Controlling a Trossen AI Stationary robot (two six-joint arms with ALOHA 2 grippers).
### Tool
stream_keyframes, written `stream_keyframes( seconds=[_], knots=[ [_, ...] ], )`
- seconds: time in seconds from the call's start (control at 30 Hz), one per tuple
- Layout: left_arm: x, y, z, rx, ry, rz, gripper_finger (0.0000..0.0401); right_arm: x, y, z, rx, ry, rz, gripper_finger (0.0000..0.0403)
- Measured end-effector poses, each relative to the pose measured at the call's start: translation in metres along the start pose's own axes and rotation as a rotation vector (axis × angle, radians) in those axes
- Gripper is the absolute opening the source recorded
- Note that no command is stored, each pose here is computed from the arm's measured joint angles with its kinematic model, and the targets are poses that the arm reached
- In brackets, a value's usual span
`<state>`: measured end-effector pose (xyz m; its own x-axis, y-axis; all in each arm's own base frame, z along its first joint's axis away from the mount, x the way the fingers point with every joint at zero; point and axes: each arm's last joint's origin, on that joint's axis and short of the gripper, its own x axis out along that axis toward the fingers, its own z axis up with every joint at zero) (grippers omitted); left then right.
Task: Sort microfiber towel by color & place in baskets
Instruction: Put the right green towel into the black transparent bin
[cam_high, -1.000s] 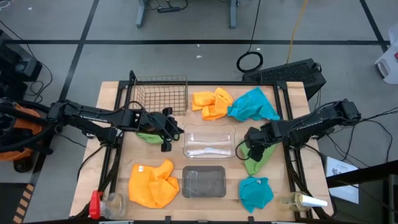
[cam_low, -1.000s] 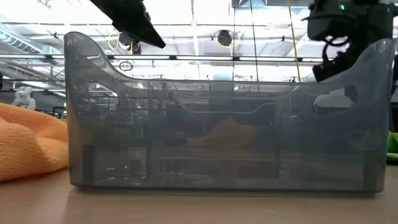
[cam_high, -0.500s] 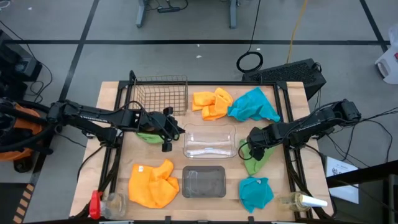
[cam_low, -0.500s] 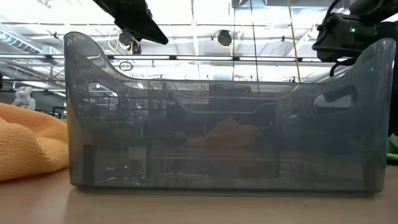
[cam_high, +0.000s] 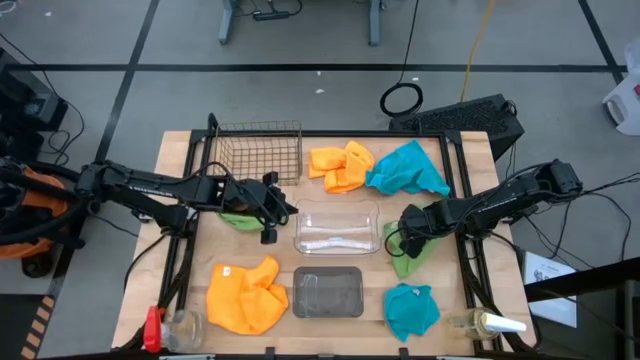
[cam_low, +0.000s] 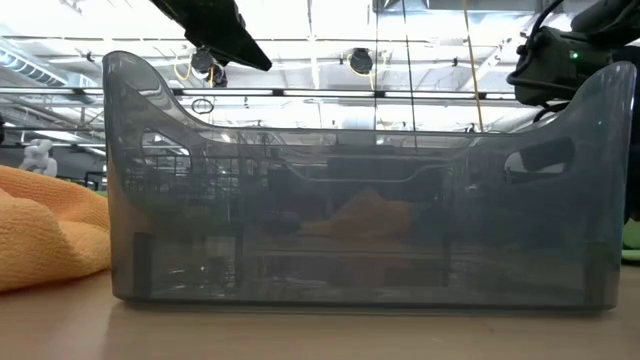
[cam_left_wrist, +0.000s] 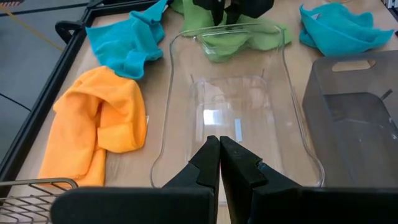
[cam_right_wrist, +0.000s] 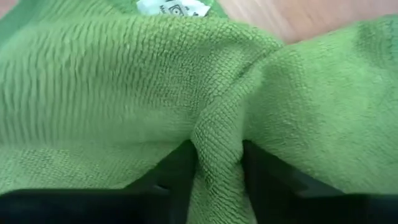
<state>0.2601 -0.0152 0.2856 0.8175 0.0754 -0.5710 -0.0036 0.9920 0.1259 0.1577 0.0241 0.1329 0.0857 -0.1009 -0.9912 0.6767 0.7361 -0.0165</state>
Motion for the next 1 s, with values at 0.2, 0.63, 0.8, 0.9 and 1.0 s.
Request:
stream_keyframes(
  seconds=[0.2,0.63,0.8,0.9,1.0],
  knots=[
    [0.004,0.0,0.001,-0.001,-0.006,0.0,0.002,0.0,0.0,0.0,0.027,-0.007,-0.002,0.003],
    [0.025,-0.004,-0.005,0.008,0.052,-0.003,0.002,-0.001,0.001,0.002,0.061,-0.031,0.01,0.0004],
    [0.024,-0.004,-0.004,0.006,0.043,-0.003,0.002,-0.015,0.003,0.006,0.052,-0.071,0.059,0.0004],
    [0.024,-0.004,-0.004,0.006,0.043,-0.003,0.002,-0.027,0.003,0.008,0.05,-0.101,0.062,0.0004],
    [0.024,-0.004,-0.004,0.006,0.043,-0.003,0.002,-0.042,0.002,0.01,0.047,-0.131,0.055,0.0004]
  ],
)
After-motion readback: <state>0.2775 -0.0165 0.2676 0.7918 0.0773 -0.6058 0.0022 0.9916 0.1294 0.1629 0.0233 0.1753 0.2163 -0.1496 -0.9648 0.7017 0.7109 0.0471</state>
